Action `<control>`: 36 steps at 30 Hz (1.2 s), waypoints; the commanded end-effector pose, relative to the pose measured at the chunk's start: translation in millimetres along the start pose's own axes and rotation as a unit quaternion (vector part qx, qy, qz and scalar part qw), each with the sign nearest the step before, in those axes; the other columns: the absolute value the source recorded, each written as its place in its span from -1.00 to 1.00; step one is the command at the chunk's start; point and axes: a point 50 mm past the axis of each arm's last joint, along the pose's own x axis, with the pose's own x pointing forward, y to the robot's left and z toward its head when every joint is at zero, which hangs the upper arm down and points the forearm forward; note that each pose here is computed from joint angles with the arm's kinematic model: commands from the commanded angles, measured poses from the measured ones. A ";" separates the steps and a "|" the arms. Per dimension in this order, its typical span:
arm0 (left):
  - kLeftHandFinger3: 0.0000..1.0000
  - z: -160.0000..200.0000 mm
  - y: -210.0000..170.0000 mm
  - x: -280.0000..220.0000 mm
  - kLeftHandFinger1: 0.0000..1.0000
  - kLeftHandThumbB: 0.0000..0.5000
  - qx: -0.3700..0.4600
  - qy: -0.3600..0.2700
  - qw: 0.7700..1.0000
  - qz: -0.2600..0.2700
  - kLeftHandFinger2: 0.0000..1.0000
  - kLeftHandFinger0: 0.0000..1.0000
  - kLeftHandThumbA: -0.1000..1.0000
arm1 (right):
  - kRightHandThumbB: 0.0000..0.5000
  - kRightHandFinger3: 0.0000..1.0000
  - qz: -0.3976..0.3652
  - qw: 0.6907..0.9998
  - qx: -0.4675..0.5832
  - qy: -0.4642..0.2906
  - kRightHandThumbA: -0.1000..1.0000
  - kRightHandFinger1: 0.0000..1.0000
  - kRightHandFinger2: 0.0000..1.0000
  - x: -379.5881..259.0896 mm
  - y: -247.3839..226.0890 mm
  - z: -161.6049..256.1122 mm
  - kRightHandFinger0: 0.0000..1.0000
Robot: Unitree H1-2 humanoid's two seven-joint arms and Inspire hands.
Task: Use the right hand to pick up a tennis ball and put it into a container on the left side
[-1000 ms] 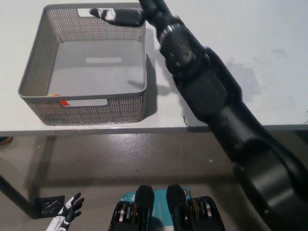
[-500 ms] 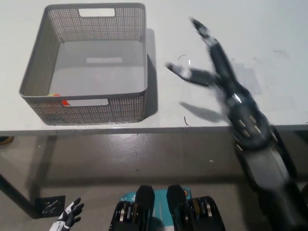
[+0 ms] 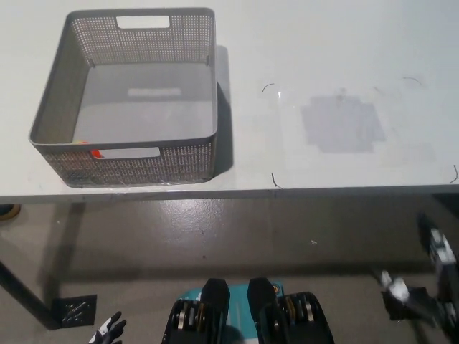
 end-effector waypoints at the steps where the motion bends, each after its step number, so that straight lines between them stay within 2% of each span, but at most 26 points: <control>1: 1.00 7.9 12.1 1.0 1.00 0.43 0.003 -0.039 0.999 0.025 1.00 1.00 1.00 | -0.01 1.00 -0.025 0.990 0.096 -0.098 1.00 1.00 1.00 -33.2 -4.4 -0.8 1.00; 4: 1.00 8.8 14.3 4.4 1.00 0.41 0.000 -0.042 0.999 0.029 1.00 1.00 1.00 | 0.04 1.00 -0.024 0.989 0.127 -0.067 1.00 1.00 1.00 -38.7 9.3 -21.8 1.00; 10: 1.00 8.3 15.3 9.4 1.00 0.36 -0.002 -0.044 0.999 0.027 1.00 1.00 1.00 | -0.22 1.00 -0.006 0.993 0.120 -0.020 1.00 1.00 1.00 -52.2 34.6 -68.1 1.00; 13: 1.00 10.1 15.4 15.8 1.00 0.40 -0.003 -0.045 0.999 0.031 1.00 1.00 1.00 | -0.21 1.00 0.005 0.992 0.130 0.004 1.00 1.00 1.00 -48.9 42.6 -81.8 1.00; 18: 1.00 10.9 18.5 28.8 1.00 0.47 0.006 -0.053 0.998 0.032 1.00 1.00 1.00 | -0.14 1.00 0.013 0.992 0.126 0.012 0.99 1.00 1.00 -31.9 43.8 -89.9 1.00; 22: 1.00 10.2 19.8 34.7 1.00 0.39 0.003 -0.054 0.998 0.033 1.00 1.00 1.00 | -0.20 1.00 0.018 0.993 0.119 0.017 0.97 1.00 1.00 -21.1 40.9 -95.0 1.00; 26: 1.00 4.1 15.4 27.1 1.00 0.43 0.000 -0.045 0.998 0.033 1.00 1.00 1.00 | -0.27 1.00 0.020 0.992 0.120 0.030 0.94 1.00 1.00 -27.9 38.7 -101.4 1.00; 30: 1.00 2.3 12.4 26.2 1.00 0.41 -0.001 -0.041 0.999 0.034 1.00 1.00 1.00 | -0.17 1.00 0.018 0.991 0.131 0.031 0.98 1.00 1.00 -27.9 35.6 -102.7 1.00; 36: 1.00 14.6 27.0 46.8 1.00 0.42 0.014 -0.058 0.998 0.033 1.00 1.00 1.00 | -0.15 1.00 0.017 0.991 0.131 0.003 0.97 1.00 1.00 -0.4 42.8 -88.8 1.00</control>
